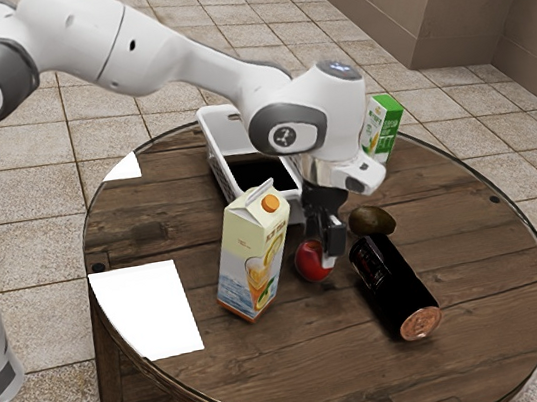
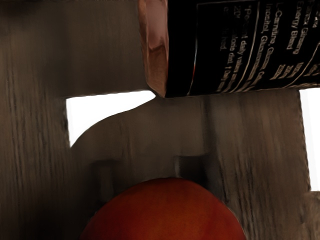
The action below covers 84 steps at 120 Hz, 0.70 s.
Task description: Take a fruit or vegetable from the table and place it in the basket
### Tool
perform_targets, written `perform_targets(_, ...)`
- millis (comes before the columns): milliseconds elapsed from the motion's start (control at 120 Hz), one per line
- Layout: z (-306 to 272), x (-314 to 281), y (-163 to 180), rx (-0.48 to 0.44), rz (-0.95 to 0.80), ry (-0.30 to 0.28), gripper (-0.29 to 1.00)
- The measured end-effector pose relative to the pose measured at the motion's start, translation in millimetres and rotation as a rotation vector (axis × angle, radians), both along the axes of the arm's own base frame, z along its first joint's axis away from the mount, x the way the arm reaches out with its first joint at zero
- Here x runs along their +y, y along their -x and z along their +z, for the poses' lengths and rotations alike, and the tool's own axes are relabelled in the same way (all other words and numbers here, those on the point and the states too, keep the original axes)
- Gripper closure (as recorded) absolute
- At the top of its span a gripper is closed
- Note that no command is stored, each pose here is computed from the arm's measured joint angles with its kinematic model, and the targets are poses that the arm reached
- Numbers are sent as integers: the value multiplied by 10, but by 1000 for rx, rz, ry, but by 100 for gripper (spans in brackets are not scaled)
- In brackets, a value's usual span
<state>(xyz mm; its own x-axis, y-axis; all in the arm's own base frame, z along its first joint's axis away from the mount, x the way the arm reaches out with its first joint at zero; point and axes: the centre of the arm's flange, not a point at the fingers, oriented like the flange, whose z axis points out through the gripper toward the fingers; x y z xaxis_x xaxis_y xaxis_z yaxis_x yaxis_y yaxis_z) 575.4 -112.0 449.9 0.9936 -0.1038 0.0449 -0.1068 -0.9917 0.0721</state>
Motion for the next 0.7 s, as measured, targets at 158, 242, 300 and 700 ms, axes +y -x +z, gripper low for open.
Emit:
perform_targets(158,-87,-3,13,6,-1,-1,0)
perform_targets(242,-126,7,26,8,1,-2,0)
perform_targets(300,-139,4,26,7,0,-1,0)
perform_targets(700,-323,-108,35,11,-15,3,2)
